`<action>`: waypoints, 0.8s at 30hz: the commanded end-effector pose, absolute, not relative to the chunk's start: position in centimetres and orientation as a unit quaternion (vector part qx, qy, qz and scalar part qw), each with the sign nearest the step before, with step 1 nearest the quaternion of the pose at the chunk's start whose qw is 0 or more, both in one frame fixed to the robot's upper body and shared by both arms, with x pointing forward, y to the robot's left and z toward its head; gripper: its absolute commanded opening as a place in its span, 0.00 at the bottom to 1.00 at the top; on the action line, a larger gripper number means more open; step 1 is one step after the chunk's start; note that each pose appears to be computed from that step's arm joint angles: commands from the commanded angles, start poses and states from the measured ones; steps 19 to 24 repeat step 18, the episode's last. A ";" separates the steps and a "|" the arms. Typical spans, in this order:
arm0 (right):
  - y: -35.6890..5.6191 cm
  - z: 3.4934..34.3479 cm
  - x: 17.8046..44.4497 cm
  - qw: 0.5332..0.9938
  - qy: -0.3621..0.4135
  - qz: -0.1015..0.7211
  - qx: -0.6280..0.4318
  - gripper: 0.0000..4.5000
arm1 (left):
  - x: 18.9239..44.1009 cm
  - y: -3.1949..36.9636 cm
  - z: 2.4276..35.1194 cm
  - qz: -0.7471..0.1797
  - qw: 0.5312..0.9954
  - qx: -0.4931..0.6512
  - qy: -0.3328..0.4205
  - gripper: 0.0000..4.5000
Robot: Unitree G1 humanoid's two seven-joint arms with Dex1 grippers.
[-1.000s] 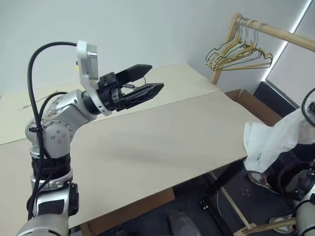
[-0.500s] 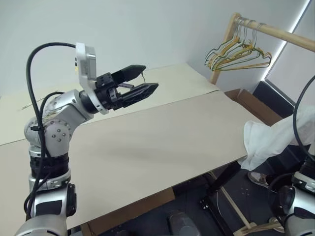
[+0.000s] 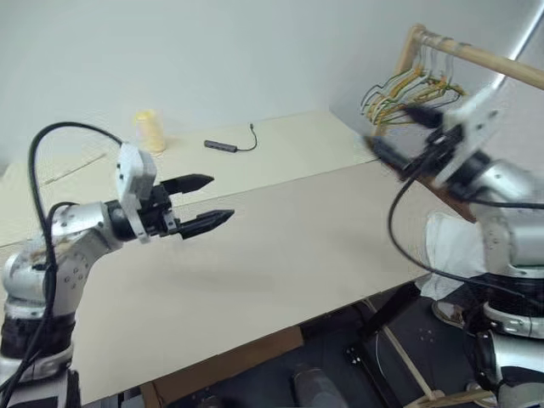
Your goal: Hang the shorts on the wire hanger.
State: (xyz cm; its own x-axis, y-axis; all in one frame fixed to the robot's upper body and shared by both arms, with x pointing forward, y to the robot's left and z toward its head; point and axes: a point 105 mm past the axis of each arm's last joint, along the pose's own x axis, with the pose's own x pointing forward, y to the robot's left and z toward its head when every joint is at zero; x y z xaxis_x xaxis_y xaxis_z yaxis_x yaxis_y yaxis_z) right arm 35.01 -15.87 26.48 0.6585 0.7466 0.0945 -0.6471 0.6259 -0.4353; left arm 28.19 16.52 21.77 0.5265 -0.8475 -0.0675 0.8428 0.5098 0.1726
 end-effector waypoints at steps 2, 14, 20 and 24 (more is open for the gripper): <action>-12.2 24.8 34.4 0.830 -0.109 0.507 -0.206 1.00 | 26.4 17.1 22.5 -0.465 0.876 0.124 -0.031 1.00; -10.3 23.0 34.4 0.793 -0.087 0.567 -0.204 1.00 | 24.6 17.8 21.2 -0.425 0.894 0.139 -0.012 1.00; -10.4 22.6 34.2 0.789 -0.081 0.571 -0.210 1.00 | 24.8 17.8 21.1 -0.431 0.891 0.140 -0.012 1.00; -10.4 22.6 34.2 0.789 -0.081 0.571 -0.210 1.00 | 24.8 17.8 21.1 -0.431 0.891 0.140 -0.012 1.00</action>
